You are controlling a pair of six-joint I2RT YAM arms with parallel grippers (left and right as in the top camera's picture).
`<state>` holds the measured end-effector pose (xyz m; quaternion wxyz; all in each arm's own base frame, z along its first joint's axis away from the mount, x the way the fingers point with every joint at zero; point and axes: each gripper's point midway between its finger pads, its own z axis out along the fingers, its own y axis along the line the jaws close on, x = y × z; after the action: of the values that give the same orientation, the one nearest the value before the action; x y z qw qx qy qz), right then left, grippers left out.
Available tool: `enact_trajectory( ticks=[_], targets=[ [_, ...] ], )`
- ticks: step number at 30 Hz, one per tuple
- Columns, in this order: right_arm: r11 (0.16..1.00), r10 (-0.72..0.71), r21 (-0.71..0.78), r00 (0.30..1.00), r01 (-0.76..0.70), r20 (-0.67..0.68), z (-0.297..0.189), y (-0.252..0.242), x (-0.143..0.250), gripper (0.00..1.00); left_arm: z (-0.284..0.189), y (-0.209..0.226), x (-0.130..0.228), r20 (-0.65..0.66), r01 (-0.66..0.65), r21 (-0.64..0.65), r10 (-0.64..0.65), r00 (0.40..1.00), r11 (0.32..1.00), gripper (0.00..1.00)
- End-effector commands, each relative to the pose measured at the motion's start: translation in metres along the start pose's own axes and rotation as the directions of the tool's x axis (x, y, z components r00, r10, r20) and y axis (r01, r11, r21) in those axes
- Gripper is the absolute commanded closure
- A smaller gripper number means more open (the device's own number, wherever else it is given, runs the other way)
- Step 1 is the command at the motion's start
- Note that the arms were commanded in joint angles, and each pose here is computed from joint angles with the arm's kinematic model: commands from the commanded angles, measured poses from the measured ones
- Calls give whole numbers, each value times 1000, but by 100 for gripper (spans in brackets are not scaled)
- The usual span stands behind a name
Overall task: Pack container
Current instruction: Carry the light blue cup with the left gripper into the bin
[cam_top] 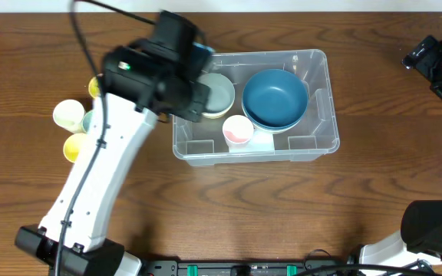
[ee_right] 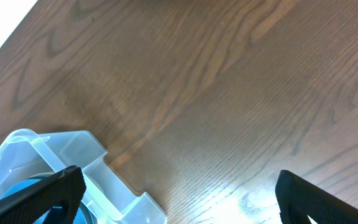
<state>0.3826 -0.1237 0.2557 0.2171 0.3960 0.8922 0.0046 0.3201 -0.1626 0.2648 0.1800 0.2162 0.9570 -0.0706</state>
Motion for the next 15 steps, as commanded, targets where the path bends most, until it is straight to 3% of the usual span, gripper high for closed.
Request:
enact_trajectory(
  ticks=[1, 15],
  targets=[
    [1000, 15, -8, 1000, -15, 27, -10, -1, -4, 1, 1, -29, 1, -2, -114, 42, 114, 993, 993, 94],
    [1000, 15, -8, 1000, -15, 27, -10, -1, -4, 1, 63, -74, 11, -157, -293, 108, 307, 939, 950, 94]
  ],
)
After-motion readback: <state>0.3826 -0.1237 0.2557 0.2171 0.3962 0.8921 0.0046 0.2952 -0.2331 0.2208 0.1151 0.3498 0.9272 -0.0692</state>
